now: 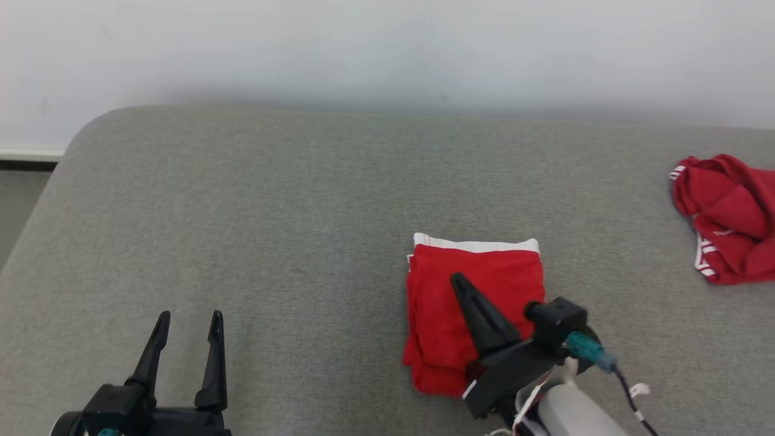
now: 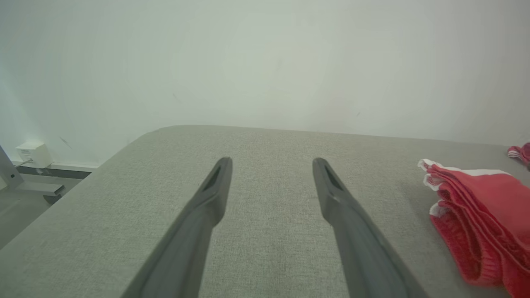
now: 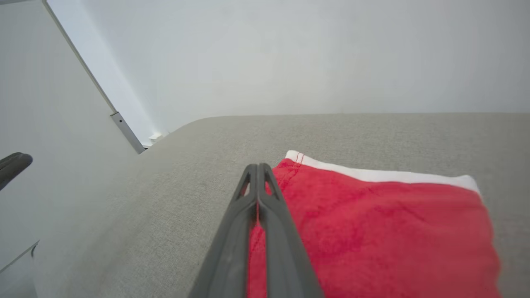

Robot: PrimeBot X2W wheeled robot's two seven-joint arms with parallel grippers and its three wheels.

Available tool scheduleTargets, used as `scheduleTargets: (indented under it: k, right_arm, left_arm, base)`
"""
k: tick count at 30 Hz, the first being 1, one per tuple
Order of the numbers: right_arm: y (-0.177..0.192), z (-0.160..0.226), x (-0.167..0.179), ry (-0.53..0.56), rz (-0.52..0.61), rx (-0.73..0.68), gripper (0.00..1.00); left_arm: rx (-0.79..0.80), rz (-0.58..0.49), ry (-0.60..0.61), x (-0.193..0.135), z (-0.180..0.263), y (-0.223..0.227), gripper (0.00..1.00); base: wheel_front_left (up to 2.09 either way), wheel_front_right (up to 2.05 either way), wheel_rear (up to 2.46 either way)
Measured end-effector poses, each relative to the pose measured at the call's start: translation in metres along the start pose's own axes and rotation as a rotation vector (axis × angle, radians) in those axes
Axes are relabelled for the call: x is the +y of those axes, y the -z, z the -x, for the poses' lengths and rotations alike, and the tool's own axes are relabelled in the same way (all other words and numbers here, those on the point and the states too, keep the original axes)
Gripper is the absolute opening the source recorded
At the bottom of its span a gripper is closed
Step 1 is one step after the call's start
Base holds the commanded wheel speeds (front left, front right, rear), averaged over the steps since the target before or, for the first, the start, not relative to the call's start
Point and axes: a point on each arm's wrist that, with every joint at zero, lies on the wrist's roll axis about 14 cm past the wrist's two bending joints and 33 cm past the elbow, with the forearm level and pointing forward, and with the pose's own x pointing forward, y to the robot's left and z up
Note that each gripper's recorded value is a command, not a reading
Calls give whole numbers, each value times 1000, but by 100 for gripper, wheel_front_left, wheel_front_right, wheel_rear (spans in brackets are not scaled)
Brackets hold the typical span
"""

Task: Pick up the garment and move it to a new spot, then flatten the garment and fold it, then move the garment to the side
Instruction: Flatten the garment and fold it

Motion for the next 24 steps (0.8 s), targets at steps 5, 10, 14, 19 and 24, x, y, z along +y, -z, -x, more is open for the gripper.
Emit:
scheduleTargets:
  k: [5, 10, 14, 19, 24]
  right_arm:
    - [-35, 25, -49, 129, 77, -92, 0]
    - [-57, 63, -89, 251, 146, -137, 0]
    - [-60, 93, -106, 322, 174, -143, 0]
    - [-67, 121, -112, 374, 197, -167, 50]
    - [-73, 139, -115, 414, 184, -200, 100]
  left_arm:
    - [2, 5, 40, -13, -4, 2, 100]
    - [-7, 5, 77, -25, -10, 0, 100]
    - [-9, -1, 91, -29, -10, 0, 100]
    - [-36, -10, 118, -38, -9, -9, 100]
    - [-56, -19, 118, -36, -4, -17, 100]
  base:
    - [0, 0, 0]
    - [0, 0, 0]
    - [0, 0, 0]
    - [0, 0, 0]
    - [0, 0, 0]
